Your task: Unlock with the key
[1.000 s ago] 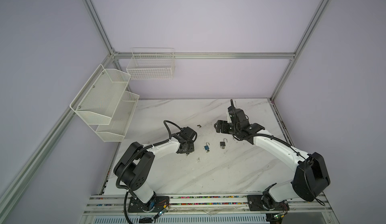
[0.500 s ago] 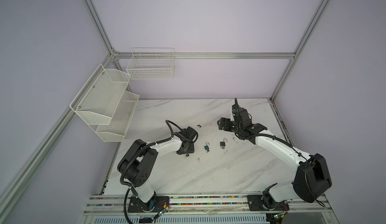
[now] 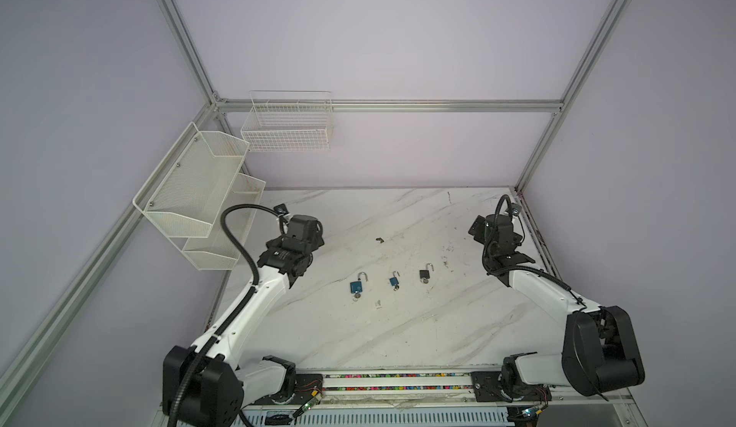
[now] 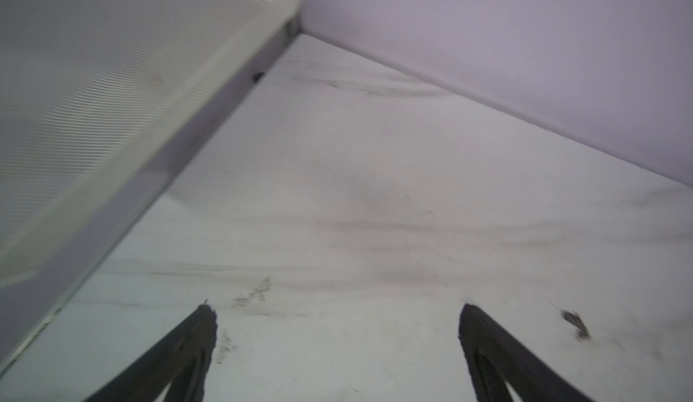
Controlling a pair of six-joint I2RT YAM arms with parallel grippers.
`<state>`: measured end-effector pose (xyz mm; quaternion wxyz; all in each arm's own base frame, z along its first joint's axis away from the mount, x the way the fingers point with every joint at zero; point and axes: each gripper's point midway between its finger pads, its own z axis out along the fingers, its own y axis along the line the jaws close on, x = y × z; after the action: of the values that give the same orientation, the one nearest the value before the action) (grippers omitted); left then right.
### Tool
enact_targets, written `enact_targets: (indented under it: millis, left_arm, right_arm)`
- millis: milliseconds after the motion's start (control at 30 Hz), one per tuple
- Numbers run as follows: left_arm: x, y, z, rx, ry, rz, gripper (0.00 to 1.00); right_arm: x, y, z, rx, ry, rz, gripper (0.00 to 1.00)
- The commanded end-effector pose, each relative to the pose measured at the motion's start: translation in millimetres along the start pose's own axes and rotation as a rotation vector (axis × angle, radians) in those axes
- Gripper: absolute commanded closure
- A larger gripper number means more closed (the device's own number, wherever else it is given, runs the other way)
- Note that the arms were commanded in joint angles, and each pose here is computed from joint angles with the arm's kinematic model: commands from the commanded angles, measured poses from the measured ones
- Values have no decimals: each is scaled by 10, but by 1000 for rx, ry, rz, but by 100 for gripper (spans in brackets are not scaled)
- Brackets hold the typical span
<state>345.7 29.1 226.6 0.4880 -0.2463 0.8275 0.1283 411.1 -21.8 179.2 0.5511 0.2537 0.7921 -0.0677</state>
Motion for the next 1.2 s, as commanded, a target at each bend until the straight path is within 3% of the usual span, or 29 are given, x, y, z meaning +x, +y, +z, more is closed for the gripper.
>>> enact_targets:
  millis: [0,200,333,467,567,667,700,767,867,967,1167]
  left_arm:
    - [56,413,192,-165,-174,143,0]
    - [294,539,507,-123,-266,147,0]
    - [357,236,568,71,-385,140,0]
    - [476,53,718,139,-358,179,0]
    - [673,-240,714,323,-349,249,0]
    - [717,-216,803,296,-406,247,0]
    - [706,-204,862,271,-375,236,0]
    - [757,-175,1056,241,-222,220,0]
    - [715,-141,1008,266,-300,209,0]
    - [737,-133,1027,257,-255,202,0]
    - [735,-144,1014,265,-279,216,0]
  right_arm:
    - [-110,-170,114,47,-148,10,3]
    - [206,-178,437,-35,-162,-55,3]
    - [167,-41,507,-178,-200,-98,3]
    - [243,198,486,-379,-204,-149,3]
    - [303,296,251,-495,-280,-192,2]
    - [383,280,268,-463,-299,-177,2]
    - [420,303,320,-430,-257,-219,2]
    - [396,335,286,-415,-303,-215,3]
    - [385,299,287,-382,-302,-210,2]
    - [404,320,296,-390,-287,-218,2]
    - [419,309,307,-383,-279,-221,2]
